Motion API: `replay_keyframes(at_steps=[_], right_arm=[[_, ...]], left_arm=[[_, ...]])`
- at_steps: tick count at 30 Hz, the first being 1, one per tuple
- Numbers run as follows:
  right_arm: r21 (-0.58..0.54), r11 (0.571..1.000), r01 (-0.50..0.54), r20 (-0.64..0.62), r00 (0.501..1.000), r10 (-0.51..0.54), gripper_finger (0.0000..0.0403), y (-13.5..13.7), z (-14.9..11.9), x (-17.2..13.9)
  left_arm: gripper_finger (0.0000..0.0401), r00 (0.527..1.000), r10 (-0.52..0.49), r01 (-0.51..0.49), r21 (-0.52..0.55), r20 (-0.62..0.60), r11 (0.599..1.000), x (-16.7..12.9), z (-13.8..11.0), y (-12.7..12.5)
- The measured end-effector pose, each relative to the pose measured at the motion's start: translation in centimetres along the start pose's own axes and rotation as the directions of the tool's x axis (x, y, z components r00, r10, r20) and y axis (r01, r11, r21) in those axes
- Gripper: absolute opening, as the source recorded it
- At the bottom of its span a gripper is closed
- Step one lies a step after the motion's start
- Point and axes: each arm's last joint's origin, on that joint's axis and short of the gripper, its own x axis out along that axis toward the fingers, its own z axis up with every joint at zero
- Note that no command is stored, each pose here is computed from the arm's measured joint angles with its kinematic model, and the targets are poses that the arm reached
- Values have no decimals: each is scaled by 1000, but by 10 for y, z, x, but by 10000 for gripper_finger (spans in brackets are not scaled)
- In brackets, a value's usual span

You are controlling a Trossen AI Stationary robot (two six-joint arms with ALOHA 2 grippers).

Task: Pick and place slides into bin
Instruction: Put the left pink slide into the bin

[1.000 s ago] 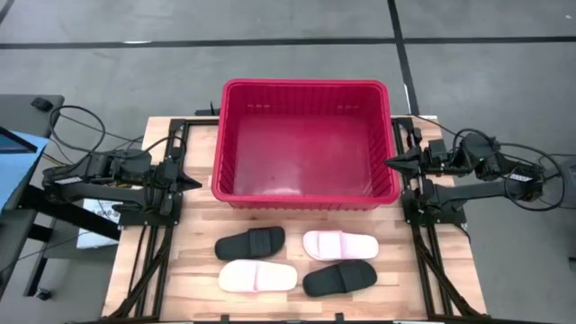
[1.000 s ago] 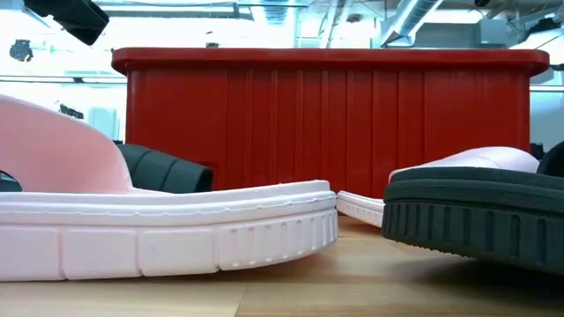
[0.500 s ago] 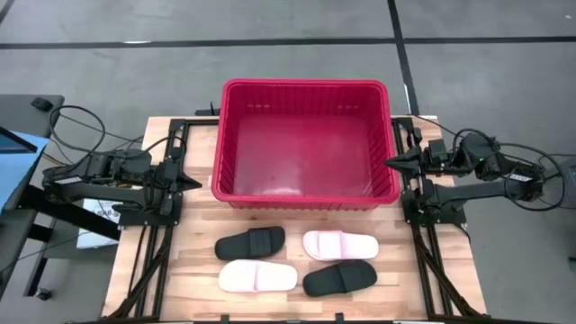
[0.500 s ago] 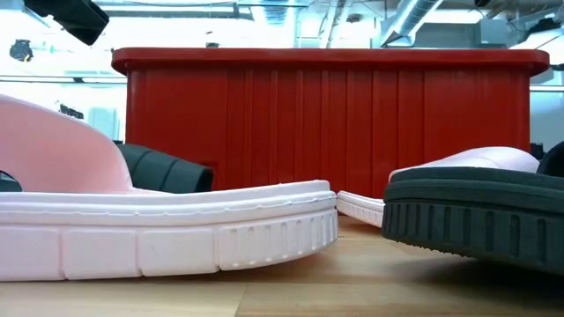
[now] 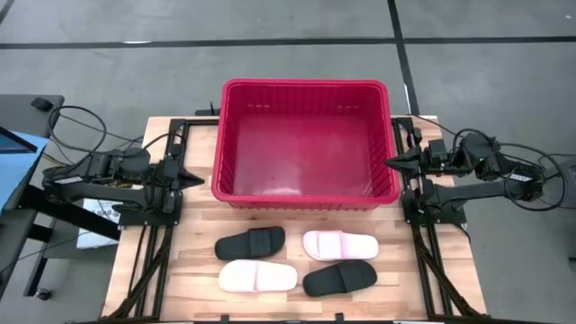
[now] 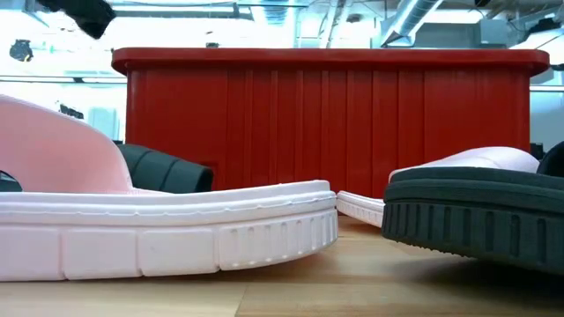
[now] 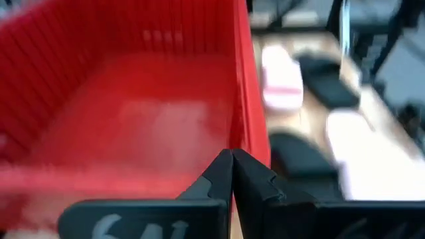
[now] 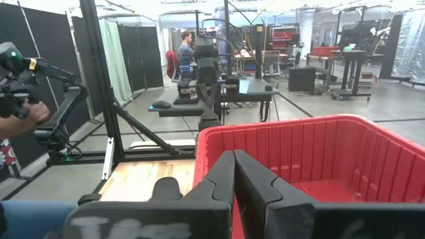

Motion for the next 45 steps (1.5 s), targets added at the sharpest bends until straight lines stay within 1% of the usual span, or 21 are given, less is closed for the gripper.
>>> replay_keyframes(at_steps=[2,4,5,7,8,10,11,12,13,14,15,17,19,22,23,25,28,33,38,43,45], right_arm=[[0,1000,1,0,1000,-1,0,0,0,0],[0,1000,0,0,1000,0,0,0,0,0],[0,1000,0,0,1000,0,0,0,0,0],[0,1000,0,0,1000,0,0,0,0,0],[0,1000,0,0,1000,0,0,0,0,0],[0,1000,0,1,1000,0,0,0,0,0],[0,1000,1,0,1000,-1,0,0,0,0],[0,1000,0,0,1000,0,0,0,0,0],[0,1000,0,0,1000,0,0,0,0,0],[0,1000,0,1,1000,0,0,0,0,0],[0,1000,0,0,1000,0,0,0,0,0],[0,1000,0,0,1000,0,0,0,0,0],[0,1000,0,1,1000,0,0,0,0,0],[0,1000,0,0,1000,0,0,0,0,0],[0,1000,0,0,1000,0,0,0,0,0],[0,1000,0,0,1000,0,0,0,0,0],[0,1000,0,0,1000,0,0,0,0,0],[0,1000,0,0,1000,0,0,0,0,0],[0,1000,0,0,1000,0,0,0,0,0],[0,1000,0,1,1000,0,0,0,0,0],[0,1000,0,0,1000,0,0,0,0,0]], left_arm=[[0,990,0,1,-8,141,1000,1,15,0],[0,947,-29,34,-10,319,999,-2,32,0],[0,914,-69,75,0,399,997,-5,40,-1],[0,816,-216,201,86,536,976,-10,56,-5],[0,755,-311,270,159,577,950,-13,61,-8],[0,634,-500,390,314,590,866,-16,68,-14],[0,583,-571,435,372,577,820,-16,70,-17],[0,551,-627,479,406,551,778,-13,69,-19],[0,532,-665,517,420,524,745,-9,66,-22],[0,529,-687,547,418,499,725,-3,63,-24],[0,540,-699,571,405,470,714,5,58,-27],[0,592,-697,598,359,405,717,22,45,-32],[0,655,-675,607,296,339,737,38,34,-36],[0,764,-609,576,200,211,792,58,20,-39],[0,788,-594,569,174,165,804,63,16,-39],[0,810,-582,570,135,79,811,73,9,-41],[0,810,-587,584,104,-7,805,86,2,-45],[0,775,-626,631,33,-87,775,103,-4,-56],[0,746,-648,652,-32,-154,758,115,-10,-67],[0,719,-665,638,-189,-202,747,120,-15,-75],[0,726,-654,615,-228,-212,755,120,-16,-78]])
